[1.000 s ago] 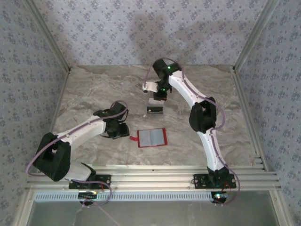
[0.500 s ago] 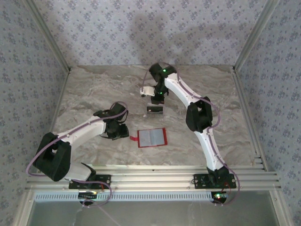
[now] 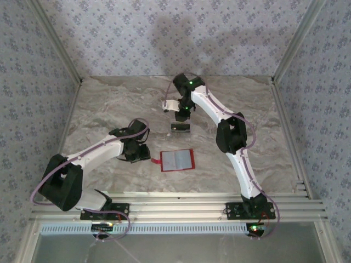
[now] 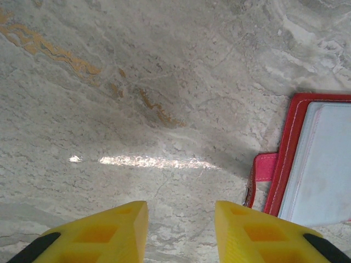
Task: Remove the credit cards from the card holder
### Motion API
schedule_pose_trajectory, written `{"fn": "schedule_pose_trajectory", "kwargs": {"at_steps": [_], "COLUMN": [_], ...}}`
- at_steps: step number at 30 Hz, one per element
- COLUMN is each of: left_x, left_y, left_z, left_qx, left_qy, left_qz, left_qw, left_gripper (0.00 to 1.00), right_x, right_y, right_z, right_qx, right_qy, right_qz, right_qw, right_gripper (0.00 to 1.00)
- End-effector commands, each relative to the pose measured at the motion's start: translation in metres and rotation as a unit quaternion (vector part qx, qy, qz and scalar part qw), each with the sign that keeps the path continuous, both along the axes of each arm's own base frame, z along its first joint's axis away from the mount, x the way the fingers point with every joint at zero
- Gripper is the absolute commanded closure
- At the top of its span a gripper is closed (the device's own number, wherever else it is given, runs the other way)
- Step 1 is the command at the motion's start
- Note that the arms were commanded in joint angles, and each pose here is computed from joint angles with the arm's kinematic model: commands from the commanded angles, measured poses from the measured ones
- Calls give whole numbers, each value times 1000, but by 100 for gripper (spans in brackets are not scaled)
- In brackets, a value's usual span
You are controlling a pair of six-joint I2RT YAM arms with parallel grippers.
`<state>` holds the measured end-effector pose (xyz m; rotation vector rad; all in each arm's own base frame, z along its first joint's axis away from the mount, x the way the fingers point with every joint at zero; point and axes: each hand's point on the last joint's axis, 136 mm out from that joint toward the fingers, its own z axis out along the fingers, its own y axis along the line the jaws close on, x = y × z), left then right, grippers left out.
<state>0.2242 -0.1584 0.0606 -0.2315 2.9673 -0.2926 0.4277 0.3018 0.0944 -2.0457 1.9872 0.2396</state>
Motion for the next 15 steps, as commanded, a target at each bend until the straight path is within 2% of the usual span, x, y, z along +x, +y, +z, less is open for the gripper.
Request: {"fn": "schedule_pose_trajectory", "kwargs": {"at_steps": [1,9,15], "left_x": [-4,-1,6], "left_y": [3,1,-8], "left_z": [4,11,23], "left_qx": [-1,-8,-22], "left_qy": [6,-3,-16], "left_qz": [6,4,-11], "left_qw": [1000,1000,1000], "left_gripper": [62,62,62], "right_x": [14,24,23], "right_y": [-4,-6,-11], "right_z": [17,42,63], "right_qx": [-16,-2,24], "right_qy": [-66,-102,-102], "right_qz": [59,30,-43], "right_qw": [996,994,994], "right_gripper": [77,74,73]}}
